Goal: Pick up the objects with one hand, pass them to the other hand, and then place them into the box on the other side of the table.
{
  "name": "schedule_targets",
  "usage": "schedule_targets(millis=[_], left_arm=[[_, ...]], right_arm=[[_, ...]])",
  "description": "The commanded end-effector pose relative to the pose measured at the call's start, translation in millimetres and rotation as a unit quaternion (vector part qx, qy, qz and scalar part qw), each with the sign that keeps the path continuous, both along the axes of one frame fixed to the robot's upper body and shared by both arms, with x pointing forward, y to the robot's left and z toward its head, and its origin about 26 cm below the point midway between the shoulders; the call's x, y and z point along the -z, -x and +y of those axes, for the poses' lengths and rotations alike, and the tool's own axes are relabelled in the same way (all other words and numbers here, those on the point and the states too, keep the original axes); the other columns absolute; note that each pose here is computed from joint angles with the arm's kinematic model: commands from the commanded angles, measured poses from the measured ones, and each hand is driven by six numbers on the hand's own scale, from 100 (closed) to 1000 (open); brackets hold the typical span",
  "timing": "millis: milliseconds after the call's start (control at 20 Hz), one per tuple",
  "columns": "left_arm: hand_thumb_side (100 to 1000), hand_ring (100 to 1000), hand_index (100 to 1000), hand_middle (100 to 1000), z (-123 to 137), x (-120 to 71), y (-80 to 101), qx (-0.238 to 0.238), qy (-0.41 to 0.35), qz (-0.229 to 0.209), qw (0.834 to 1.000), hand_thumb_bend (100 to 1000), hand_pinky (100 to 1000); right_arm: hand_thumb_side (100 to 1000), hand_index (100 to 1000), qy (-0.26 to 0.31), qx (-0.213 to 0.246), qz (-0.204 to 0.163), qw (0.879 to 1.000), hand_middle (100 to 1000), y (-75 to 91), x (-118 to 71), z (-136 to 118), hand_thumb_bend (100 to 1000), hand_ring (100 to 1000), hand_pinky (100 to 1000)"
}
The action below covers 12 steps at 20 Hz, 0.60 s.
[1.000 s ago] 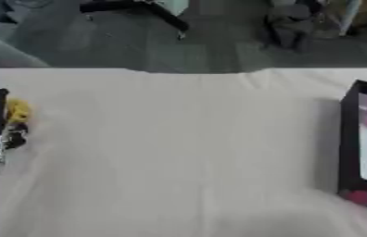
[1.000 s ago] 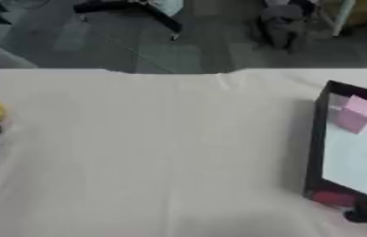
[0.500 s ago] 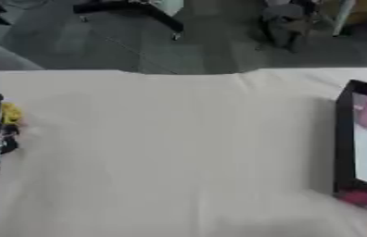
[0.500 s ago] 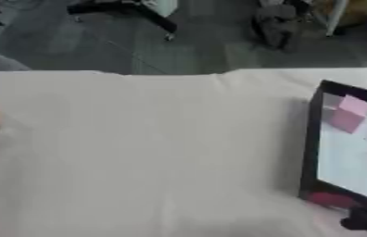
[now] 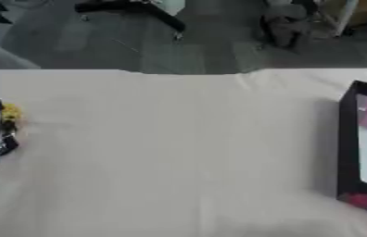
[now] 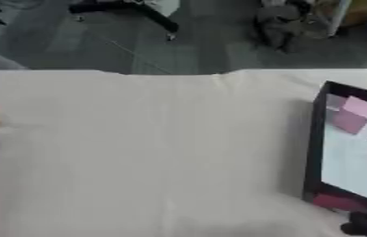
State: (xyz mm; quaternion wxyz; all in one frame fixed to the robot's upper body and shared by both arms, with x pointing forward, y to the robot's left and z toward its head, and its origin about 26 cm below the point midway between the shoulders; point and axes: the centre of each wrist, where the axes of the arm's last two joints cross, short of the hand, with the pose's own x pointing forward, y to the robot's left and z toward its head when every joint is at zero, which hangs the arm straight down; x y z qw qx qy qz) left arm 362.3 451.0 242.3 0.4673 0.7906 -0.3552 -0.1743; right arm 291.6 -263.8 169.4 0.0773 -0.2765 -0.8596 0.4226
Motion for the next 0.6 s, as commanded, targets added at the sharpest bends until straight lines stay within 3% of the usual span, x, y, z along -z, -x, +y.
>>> schedule_targets(millis=[50, 350, 600], left_arm=[[200, 450, 564, 447, 5, -20.8, 6.7, -0.007, -0.030, -0.033, 0.999, 100, 644], [214, 449, 562, 445, -7, -23.9, 9.1, 0.032, -0.033, -0.054, 0.998, 100, 650], [229, 443, 556, 439, -36, -32.1, 13.3, 0.106, -0.029, -0.060, 0.992, 100, 654]], right_arm=[[272, 992, 0.008, 0.003, -0.011, 1.000, 716, 2.9, -6.4, -4, 100, 811, 780], [280, 993, 0.011, 0.004, -0.009, 1.000, 718, 2.3, -5.6, -5, 100, 812, 782], [289, 993, 0.017, -0.001, -0.006, 1.000, 719, 1.2, -6.1, -6, 100, 811, 783]])
